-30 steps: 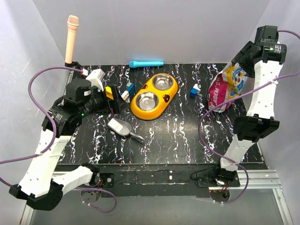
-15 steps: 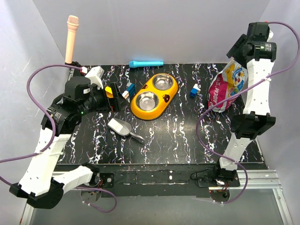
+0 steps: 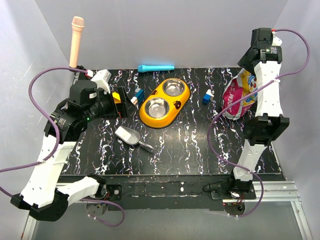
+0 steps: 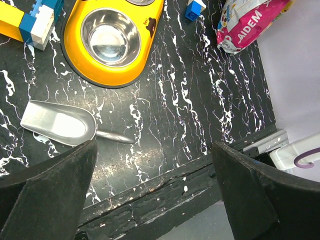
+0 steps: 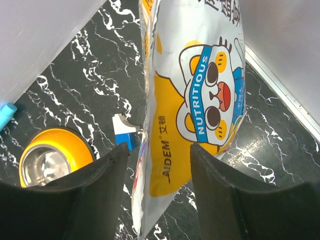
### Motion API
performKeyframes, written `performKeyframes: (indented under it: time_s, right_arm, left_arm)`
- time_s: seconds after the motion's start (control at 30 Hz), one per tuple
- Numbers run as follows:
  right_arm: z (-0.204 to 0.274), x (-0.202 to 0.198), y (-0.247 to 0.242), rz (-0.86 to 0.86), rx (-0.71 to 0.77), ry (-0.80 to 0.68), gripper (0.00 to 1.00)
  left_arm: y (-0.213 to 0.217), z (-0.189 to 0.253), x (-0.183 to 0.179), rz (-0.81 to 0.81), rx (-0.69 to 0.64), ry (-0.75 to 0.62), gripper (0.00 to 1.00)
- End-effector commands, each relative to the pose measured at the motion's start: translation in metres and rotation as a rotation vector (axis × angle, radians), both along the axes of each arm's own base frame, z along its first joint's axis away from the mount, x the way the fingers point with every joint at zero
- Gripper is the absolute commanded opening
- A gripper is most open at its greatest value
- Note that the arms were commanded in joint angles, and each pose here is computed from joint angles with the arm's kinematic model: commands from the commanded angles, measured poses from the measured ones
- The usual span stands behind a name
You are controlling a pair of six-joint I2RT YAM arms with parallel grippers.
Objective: Serve the pet food
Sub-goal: Move the pet food bag to the center of the board.
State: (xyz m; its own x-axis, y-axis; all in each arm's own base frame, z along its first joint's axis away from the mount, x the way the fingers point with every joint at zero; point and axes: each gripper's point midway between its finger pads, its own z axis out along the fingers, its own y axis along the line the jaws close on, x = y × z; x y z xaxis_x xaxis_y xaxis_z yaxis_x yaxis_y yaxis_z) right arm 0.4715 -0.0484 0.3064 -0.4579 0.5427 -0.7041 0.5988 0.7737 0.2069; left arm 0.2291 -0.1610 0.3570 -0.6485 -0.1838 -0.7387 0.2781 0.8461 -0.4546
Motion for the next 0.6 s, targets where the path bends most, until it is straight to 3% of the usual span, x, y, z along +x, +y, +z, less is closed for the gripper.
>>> performKeyframes:
  time_s: [0.0, 0.17, 0.33, 0.57]
  right_arm:
    - [-0.007, 0.011, -0.010, -0.033, -0.054, 0.009, 0.54]
    - [-0.019, 0.007, -0.010, -0.034, -0.053, 0.056, 0.38]
    - [-0.009, -0.005, -0.010, -0.035, -0.061, 0.056, 0.02]
    - [0.010, -0.045, -0.002, 0.019, -0.081, 0.065, 0.01]
  left_arm:
    - [0.005, 0.008, -0.004, 0.005, 0.009, -0.015, 0.99]
    - [0.004, 0.003, -0.005, 0.004, 0.008, 0.000, 0.99]
    - [-0.002, 0.001, -0.001, -0.012, 0.005, 0.015, 0.99]
    - [-0.009, -0.004, 0.005, -0.021, -0.013, 0.036, 0.99]
